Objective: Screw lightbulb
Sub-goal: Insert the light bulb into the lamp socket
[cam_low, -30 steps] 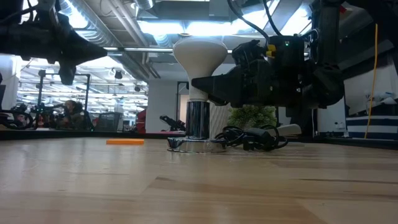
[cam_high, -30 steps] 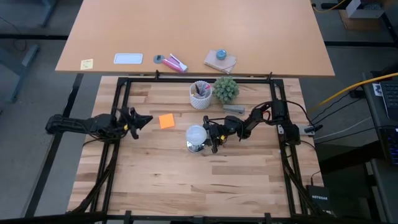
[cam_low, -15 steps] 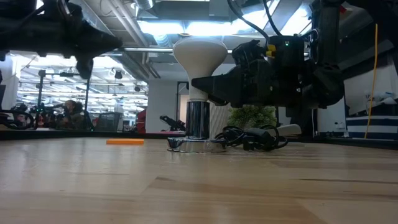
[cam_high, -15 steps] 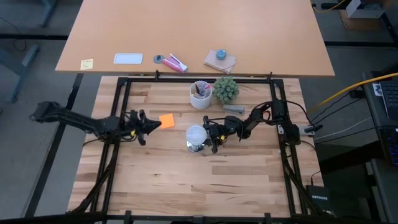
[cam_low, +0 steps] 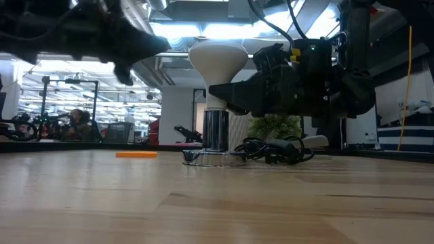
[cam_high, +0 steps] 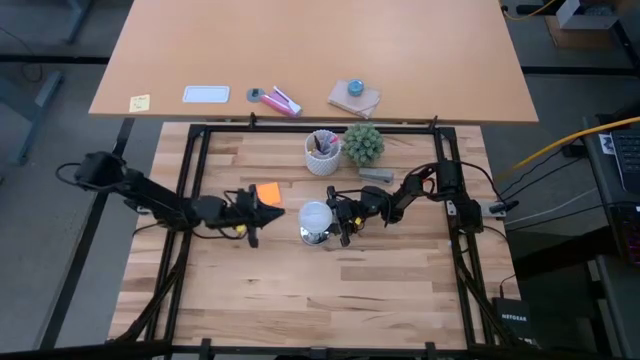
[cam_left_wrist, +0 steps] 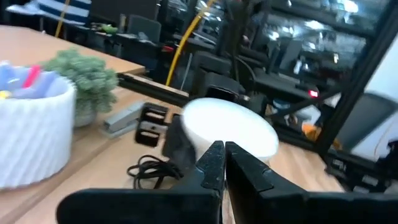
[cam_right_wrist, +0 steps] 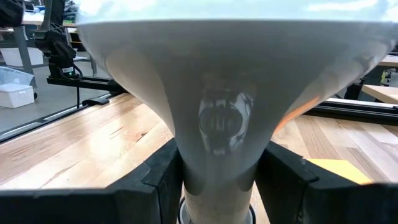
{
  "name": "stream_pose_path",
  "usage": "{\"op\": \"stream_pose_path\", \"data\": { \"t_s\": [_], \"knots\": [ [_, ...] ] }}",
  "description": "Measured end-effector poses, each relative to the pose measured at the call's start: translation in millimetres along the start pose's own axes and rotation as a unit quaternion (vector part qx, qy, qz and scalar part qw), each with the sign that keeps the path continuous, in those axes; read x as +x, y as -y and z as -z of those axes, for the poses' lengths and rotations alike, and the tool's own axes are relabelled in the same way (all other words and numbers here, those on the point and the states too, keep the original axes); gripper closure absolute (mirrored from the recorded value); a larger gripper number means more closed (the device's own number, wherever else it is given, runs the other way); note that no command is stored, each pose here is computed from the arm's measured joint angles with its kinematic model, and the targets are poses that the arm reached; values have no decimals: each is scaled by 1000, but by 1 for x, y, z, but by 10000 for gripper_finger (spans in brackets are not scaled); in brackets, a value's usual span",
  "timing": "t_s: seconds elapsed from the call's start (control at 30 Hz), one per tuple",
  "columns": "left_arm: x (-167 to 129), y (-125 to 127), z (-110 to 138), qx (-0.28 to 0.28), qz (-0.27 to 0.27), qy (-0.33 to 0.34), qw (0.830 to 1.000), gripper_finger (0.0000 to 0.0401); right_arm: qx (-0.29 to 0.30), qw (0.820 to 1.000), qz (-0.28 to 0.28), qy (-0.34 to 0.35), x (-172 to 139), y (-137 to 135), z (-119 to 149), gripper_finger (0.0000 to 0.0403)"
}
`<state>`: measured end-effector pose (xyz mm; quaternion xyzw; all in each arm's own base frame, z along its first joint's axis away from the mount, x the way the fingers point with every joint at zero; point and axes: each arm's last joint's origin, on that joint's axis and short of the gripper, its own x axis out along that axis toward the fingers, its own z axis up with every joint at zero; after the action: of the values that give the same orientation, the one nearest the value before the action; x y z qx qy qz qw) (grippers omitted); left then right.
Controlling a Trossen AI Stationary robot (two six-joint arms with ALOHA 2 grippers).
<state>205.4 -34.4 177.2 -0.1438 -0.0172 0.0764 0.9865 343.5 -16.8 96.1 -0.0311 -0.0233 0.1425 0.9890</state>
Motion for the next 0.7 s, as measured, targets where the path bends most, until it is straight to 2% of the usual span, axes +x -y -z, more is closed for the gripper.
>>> {"op": "stream_pose_path", "data": {
  "t_s": [0.27,0.7],
  "knots": [
    [34,15,5,47,38,-29,998,396,0,1000,0,0,0,0,0,231],
    [41,21,7,17,92,-48,994,396,0,1000,0,0,0,0,0,231]
  ]
}}
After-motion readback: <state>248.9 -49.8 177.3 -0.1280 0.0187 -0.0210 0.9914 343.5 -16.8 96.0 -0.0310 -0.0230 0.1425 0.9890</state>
